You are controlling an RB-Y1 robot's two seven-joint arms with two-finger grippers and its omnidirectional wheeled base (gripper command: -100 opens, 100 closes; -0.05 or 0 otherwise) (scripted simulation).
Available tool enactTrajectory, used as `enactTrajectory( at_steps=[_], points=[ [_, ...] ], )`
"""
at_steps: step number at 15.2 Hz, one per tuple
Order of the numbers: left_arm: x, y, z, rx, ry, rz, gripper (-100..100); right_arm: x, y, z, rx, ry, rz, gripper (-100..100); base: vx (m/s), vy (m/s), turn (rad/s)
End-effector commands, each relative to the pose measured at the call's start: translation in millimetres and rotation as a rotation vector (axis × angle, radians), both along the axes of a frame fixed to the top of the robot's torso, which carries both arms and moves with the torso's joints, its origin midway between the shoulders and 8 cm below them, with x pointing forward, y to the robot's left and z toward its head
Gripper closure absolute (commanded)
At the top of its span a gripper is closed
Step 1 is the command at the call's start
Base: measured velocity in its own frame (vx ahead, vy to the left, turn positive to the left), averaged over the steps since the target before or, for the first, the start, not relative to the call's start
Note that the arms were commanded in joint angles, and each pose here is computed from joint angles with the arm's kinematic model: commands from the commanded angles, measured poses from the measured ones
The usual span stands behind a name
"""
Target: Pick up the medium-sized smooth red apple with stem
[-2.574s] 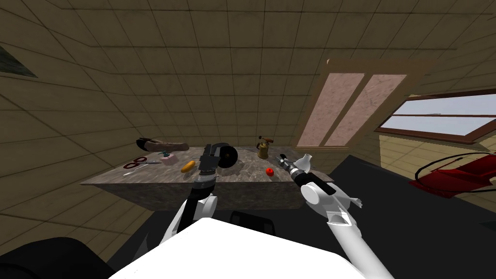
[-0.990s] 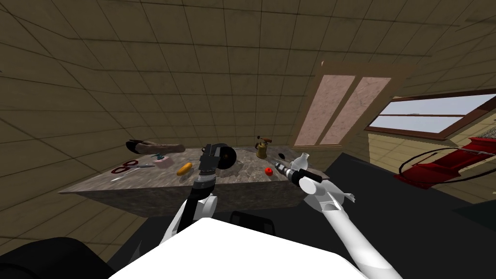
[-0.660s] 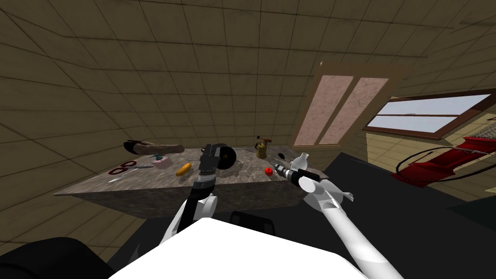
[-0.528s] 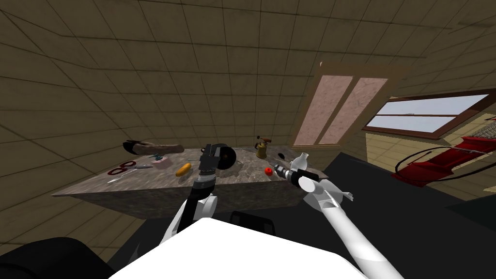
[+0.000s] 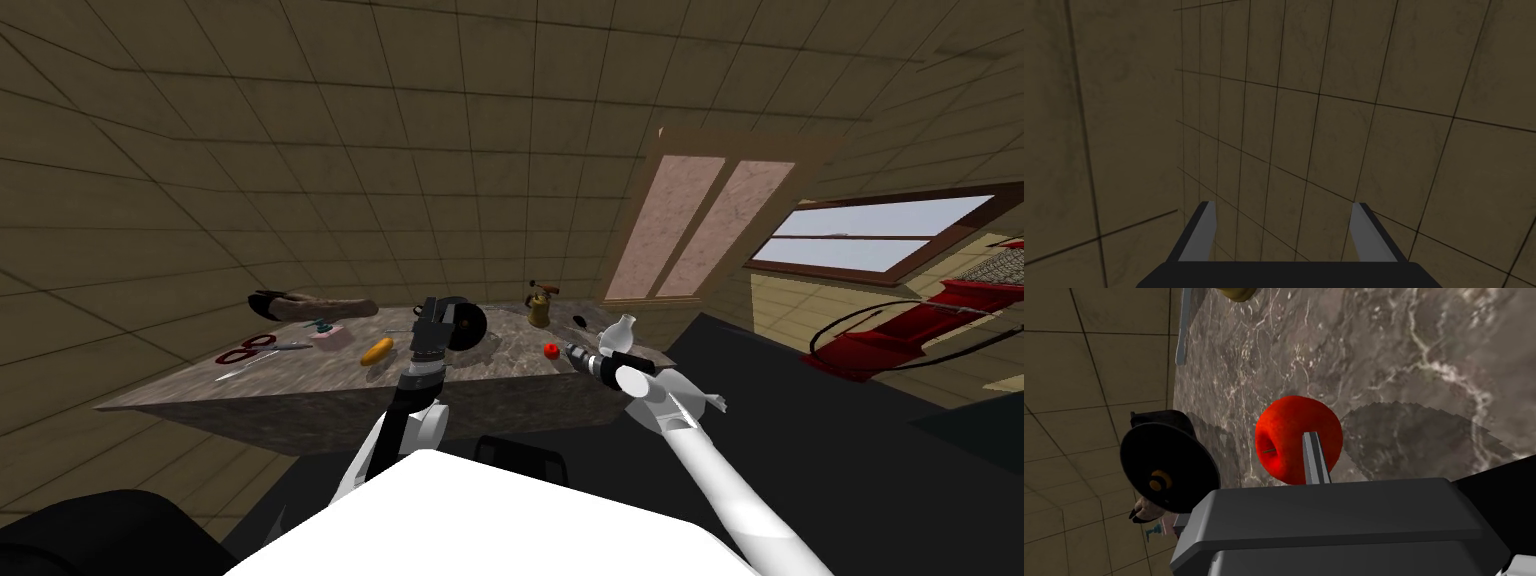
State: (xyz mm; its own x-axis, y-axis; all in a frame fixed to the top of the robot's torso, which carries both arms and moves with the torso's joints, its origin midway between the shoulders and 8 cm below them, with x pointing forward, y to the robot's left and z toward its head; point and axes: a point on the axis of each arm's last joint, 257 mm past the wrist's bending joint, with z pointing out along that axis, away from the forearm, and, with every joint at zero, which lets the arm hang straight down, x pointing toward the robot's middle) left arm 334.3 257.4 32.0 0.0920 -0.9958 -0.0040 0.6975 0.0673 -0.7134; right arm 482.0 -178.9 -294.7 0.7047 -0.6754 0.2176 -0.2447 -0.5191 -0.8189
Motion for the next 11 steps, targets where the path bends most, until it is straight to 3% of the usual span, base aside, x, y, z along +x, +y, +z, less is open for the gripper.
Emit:
enactTrajectory(
  at_steps=[1, 3, 4, 11],
  points=[
    [0, 0.0, 0, 0.0, 0.0, 0.0, 0, 0, 0, 0, 0.0, 0.0, 0.0, 100, 0.0, 0.0, 0.0],
    [0, 0.0, 0, 0.0, 0.0, 0.0, 0, 0, 0, 0, 0.0, 0.0, 0.0, 100, 0.0, 0.0, 0.0],
    [0, 0.0, 0, 0.0, 0.0, 0.0, 0, 5, 7, 2, 0.035, -0.02, -0.02, -100, -0.008, 0.011, -0.036],
    [0, 0.0, 0, 0.0, 0.0, 0.0, 0, 17, 21, 7, 0.116, -0.069, -0.075, -100, -0.017, 0.034, -0.034]
  ],
)
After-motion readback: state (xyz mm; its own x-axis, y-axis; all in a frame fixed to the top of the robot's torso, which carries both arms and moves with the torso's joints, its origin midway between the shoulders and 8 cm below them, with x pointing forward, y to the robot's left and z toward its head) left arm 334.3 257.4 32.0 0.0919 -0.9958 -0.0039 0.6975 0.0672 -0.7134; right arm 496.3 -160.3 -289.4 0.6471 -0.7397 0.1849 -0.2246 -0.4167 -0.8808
